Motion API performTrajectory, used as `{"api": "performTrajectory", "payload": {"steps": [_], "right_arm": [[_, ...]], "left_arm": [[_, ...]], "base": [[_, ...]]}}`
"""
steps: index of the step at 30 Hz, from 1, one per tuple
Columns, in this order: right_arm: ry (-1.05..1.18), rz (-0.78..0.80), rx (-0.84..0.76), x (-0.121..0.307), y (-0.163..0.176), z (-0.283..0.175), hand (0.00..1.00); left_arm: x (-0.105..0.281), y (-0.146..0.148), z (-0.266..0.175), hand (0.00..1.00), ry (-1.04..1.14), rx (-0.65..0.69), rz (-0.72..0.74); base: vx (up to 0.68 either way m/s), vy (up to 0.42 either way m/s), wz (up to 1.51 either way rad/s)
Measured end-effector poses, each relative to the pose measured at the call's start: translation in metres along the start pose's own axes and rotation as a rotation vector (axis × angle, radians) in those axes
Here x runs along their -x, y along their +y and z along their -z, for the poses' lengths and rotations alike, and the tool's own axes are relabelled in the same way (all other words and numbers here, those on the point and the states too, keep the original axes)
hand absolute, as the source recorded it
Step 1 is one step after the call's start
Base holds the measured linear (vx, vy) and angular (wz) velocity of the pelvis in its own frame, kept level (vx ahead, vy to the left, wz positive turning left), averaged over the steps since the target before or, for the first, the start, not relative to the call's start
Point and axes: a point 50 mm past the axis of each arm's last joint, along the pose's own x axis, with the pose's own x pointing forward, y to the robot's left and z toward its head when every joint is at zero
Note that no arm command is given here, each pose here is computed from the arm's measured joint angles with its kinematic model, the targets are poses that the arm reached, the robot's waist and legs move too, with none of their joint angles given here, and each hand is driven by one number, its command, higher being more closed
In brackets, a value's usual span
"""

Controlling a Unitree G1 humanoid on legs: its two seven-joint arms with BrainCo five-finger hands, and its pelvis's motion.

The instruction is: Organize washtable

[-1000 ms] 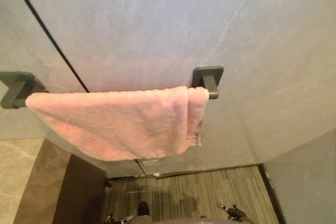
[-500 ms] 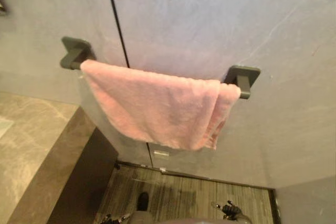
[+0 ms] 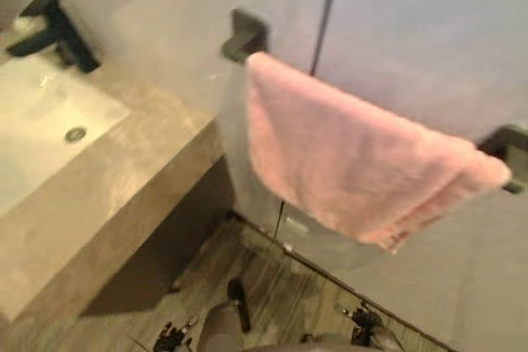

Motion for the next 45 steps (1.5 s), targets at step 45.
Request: {"api": "performTrajectory", "payload": {"steps": [45], "right_arm": [[0.013,-0.042,0.090,0.006,0.002,0.015,0.00]], "left_arm": [[-0.001,0.008,-0.003,0.00,0.003,-0.130,-0.042]], "base": [[-0.05,0.000,0.51]]}}
